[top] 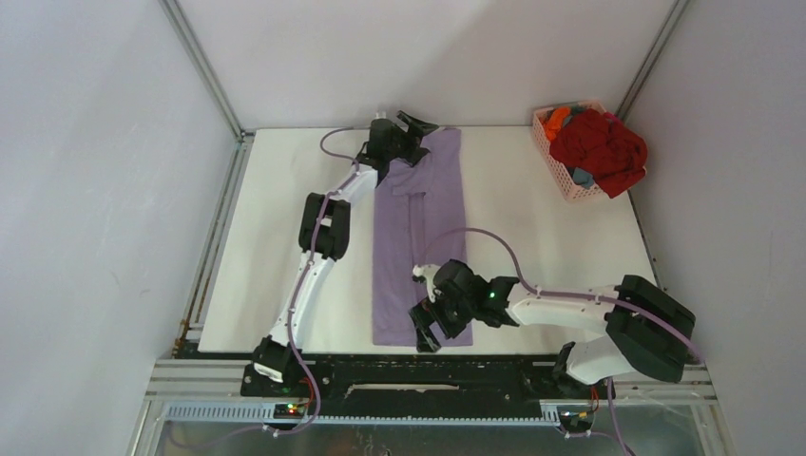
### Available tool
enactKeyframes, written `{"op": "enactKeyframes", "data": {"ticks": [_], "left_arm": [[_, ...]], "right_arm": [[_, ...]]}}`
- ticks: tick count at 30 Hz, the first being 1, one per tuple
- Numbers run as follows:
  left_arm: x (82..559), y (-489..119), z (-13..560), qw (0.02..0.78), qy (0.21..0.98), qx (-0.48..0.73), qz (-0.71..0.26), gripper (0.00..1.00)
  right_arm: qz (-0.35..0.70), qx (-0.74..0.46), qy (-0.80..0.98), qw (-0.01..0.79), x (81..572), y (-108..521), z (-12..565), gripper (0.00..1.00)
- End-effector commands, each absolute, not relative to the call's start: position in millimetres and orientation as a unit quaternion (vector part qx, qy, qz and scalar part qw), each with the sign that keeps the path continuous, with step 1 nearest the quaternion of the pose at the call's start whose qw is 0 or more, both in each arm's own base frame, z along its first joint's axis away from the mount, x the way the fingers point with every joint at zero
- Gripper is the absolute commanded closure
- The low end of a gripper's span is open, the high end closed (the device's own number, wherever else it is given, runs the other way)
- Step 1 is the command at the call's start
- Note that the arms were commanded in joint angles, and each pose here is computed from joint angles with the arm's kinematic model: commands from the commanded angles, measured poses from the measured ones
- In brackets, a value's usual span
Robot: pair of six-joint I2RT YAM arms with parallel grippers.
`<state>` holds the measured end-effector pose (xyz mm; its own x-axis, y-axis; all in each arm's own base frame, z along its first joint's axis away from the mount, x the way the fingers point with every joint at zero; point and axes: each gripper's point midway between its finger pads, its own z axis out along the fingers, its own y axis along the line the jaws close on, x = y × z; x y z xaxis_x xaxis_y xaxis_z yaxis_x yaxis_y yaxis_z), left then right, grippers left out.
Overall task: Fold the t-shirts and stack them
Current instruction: Adjust the T-shirt at the center of the board, then fold the T-shirt at the center of the board.
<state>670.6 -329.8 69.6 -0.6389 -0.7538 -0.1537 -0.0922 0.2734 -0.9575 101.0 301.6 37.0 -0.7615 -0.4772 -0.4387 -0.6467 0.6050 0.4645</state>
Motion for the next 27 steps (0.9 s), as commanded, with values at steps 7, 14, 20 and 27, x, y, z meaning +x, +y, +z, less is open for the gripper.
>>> {"op": "enactKeyframes", "data": {"ticks": [7, 14, 20, 27], "left_arm": [[666.7, -317.4, 147.0, 0.365, 0.749, -0.208, -0.512, 0.00], [588.5, -334.7, 283.3, 0.413, 0.773, -0.056, -0.479, 0.00], [443.2, -282.8, 331.0, 0.486, 0.826, 0.002, -0.287, 0.00], [280.6, -225.3, 192.8, 0.473, 0.853, -0.073, -0.209, 0.00]], "right_arm": [[0.273, -0.358, 0.887, 0.106, 43.1, 279.5, 40.8, 0.01], [0.314, -0.299, 0.854, 0.286, 85.5, 285.0, 117.2, 0.00], [0.245, -0.153, 0.884, 0.366, 127.9, 231.8, 123.0, 0.00], [0.214, -0.085, 0.924, 0.306, 127.9, 201.8, 83.8, 0.06]]}}
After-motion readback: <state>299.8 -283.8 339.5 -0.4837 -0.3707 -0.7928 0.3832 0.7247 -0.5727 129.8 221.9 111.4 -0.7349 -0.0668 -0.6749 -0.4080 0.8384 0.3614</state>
